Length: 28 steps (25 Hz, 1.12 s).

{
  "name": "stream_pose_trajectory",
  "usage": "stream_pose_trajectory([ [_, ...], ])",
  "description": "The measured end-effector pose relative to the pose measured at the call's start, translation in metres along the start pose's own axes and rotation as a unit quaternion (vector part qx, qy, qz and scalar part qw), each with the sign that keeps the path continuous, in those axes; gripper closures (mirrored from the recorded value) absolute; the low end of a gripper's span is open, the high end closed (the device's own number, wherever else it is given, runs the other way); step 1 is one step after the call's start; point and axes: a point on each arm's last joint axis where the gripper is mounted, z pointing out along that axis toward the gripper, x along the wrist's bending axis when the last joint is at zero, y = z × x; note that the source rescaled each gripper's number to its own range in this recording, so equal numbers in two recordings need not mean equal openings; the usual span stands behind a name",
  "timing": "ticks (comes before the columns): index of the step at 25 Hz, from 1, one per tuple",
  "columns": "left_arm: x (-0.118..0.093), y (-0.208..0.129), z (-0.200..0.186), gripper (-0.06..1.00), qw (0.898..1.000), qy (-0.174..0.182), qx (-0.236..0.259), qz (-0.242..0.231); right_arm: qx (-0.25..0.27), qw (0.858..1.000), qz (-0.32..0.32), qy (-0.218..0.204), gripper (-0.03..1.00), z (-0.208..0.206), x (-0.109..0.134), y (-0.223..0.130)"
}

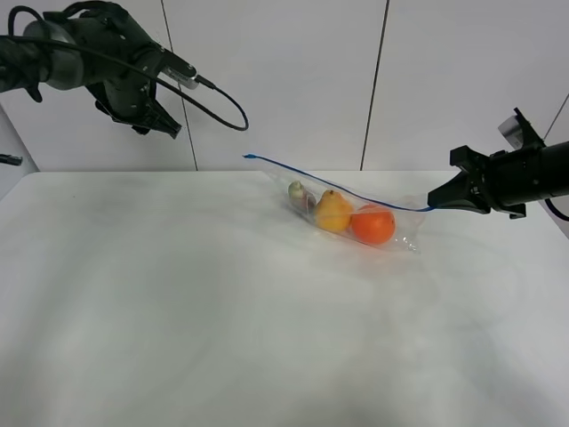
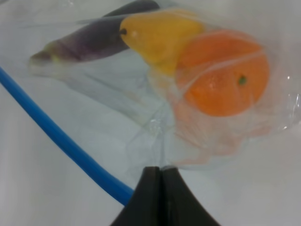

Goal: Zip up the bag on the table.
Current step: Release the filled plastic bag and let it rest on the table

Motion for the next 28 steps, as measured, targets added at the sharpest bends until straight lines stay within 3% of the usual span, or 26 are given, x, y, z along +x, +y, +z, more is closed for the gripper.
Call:
stream_pose_trajectory([
  [10,0.039,-0.016,0.020,0.42,0.997,-0.053,0.023,-0.047,0.004,1.000,0.002,-0.013,0.97,0.000,-0.002,-0.001],
  [17,0.059,-0.019,0.016,0.42,0.987,-0.134,-0.020,-0.084,0.008,1.000,0.006,-0.023,0.97,0.000,-0.004,-0.001],
  [28,0.105,-0.039,0.007,0.42,0.972,-0.187,-0.061,-0.128,0.005,1.000,0.011,-0.026,0.97,0.000,-0.005,-0.001],
])
